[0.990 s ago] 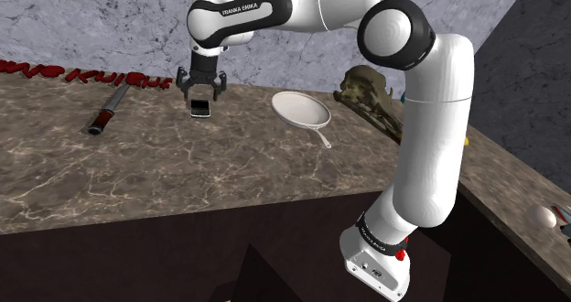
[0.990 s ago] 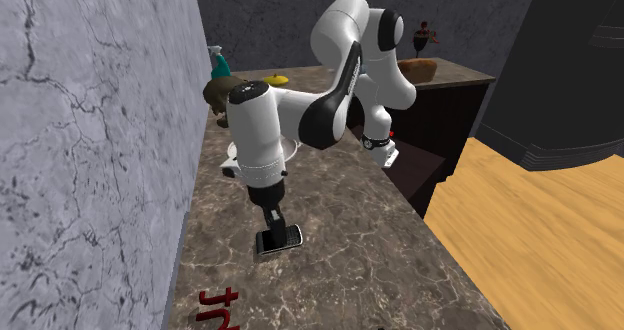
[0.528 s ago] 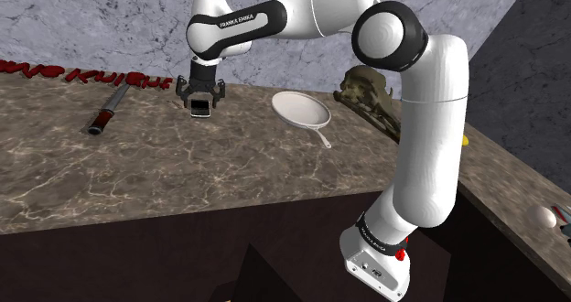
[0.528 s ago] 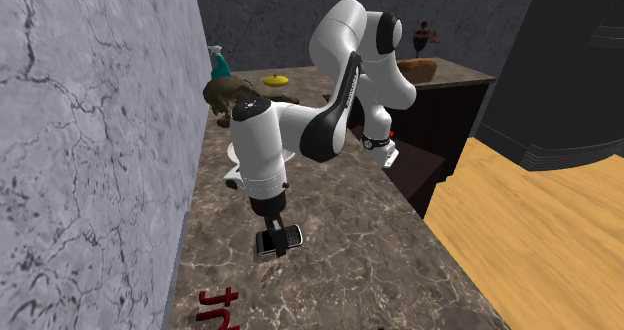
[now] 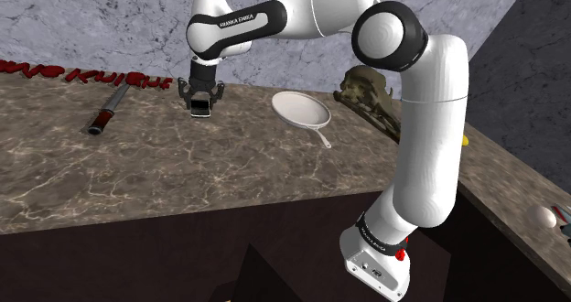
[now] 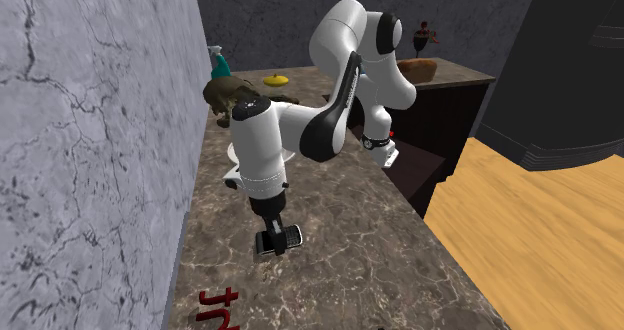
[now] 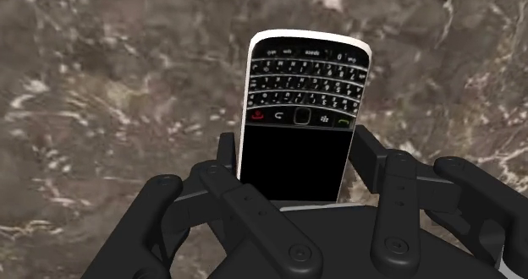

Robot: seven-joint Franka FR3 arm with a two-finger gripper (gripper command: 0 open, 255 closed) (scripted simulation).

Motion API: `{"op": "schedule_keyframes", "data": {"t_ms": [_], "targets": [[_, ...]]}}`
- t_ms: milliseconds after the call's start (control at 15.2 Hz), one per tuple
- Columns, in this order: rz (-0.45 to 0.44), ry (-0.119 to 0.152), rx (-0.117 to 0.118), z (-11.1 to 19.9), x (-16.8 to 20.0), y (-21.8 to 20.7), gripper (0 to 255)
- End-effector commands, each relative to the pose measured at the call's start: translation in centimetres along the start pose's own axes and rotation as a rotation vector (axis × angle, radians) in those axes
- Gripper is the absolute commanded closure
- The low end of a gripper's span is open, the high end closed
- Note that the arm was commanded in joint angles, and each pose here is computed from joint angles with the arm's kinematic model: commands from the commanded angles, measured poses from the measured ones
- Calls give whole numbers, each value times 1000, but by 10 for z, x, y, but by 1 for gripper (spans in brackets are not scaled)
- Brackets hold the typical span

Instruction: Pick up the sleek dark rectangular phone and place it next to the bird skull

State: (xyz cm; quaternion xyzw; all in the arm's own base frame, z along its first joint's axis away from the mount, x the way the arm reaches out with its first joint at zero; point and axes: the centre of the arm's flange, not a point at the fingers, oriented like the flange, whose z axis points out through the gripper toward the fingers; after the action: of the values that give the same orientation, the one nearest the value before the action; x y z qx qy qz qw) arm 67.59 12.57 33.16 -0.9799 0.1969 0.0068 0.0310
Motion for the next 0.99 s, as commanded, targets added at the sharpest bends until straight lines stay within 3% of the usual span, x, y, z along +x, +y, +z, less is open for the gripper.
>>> {"op": "schedule_keyframes", "data": {"t_ms": [0,396,924], "targets": [[0,-2,-1,1,0,0,255],[0,-2,-1,1,0,0,255],[0,-2,-1,-41,-2,-2,255]]}}
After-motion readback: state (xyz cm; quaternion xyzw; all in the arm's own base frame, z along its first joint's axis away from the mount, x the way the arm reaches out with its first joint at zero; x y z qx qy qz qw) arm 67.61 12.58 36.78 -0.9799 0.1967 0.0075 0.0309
